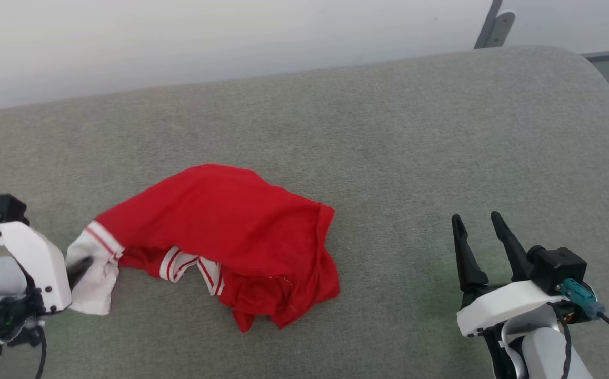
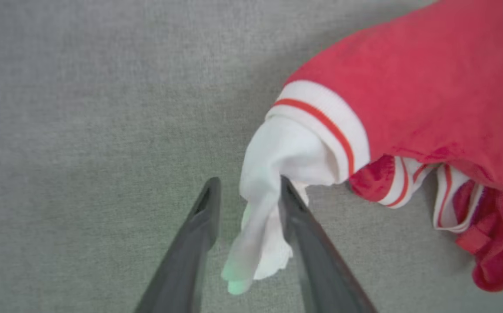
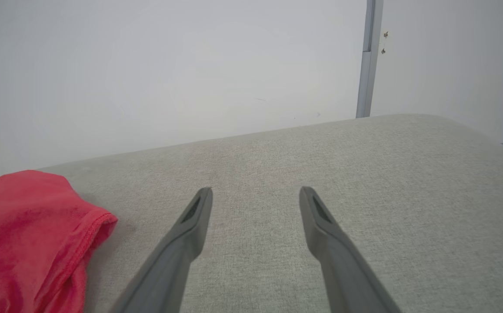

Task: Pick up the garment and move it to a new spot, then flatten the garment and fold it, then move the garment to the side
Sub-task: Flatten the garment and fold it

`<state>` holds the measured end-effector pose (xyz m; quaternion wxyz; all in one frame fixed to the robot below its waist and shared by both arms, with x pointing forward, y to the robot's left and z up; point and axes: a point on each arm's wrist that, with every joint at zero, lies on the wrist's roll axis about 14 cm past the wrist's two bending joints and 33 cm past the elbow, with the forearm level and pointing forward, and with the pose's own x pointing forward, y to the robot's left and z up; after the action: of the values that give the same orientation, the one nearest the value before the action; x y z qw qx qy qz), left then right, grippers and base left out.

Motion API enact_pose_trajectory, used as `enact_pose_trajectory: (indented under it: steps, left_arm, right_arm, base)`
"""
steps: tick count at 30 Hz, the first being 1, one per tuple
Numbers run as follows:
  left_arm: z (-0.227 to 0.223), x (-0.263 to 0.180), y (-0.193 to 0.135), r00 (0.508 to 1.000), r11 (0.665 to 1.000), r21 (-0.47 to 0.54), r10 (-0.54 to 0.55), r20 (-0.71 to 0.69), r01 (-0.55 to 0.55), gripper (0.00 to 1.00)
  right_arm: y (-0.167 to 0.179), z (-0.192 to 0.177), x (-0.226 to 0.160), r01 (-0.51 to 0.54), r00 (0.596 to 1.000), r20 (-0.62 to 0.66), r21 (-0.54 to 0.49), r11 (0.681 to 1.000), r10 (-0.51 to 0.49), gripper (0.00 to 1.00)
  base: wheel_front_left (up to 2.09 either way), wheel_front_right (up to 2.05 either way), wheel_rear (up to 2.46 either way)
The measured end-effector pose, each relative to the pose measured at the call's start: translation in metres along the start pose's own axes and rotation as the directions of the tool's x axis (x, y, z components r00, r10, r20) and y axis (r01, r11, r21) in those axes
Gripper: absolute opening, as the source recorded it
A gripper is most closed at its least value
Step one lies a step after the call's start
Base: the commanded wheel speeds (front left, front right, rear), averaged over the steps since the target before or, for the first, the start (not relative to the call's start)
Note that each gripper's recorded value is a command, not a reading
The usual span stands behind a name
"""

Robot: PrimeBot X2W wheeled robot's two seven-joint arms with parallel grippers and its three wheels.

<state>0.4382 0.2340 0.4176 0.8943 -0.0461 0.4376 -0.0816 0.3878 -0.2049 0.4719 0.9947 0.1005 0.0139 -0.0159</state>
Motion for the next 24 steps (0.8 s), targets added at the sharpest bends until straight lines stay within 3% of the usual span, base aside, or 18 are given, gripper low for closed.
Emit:
enact_pose_trajectory:
  steps: [12,15,19,24]
  left_arm:
    - [0.027,-0.04,-0.013,0.939,0.996,0.088,-0.054,0.339,0.026,1.0]
    - [0.019,-0.05,-0.016,0.912,0.998,0.059,-0.059,0.405,0.039,1.0]
    - [0.01,-0.065,-0.012,0.869,0.999,0.028,-0.033,0.493,0.022,1.0]
    - [-0.006,-0.083,-0.005,0.813,1.0,0.0,0.011,0.583,-0.014,1.0]
  right_arm:
    - [0.048,-0.013,0.009,-0.138,0.987,-0.081,0.011,0.99,0.138,1.0]
    - [0.069,-0.021,0.011,-0.199,0.971,-0.128,0.017,0.98,0.2,1.0]
    - [0.095,-0.032,0.012,-0.285,0.939,-0.2,0.014,0.959,0.281,1.0]
    - [0.13,-0.05,0.008,-0.409,0.864,-0.318,0.012,0.913,0.391,1.0]
  base:
    - [0.0,0.0,0.0]
    - [0.0,0.0,0.0]
    - [0.0,0.0,0.0]
    - [0.0,0.0,0.0]
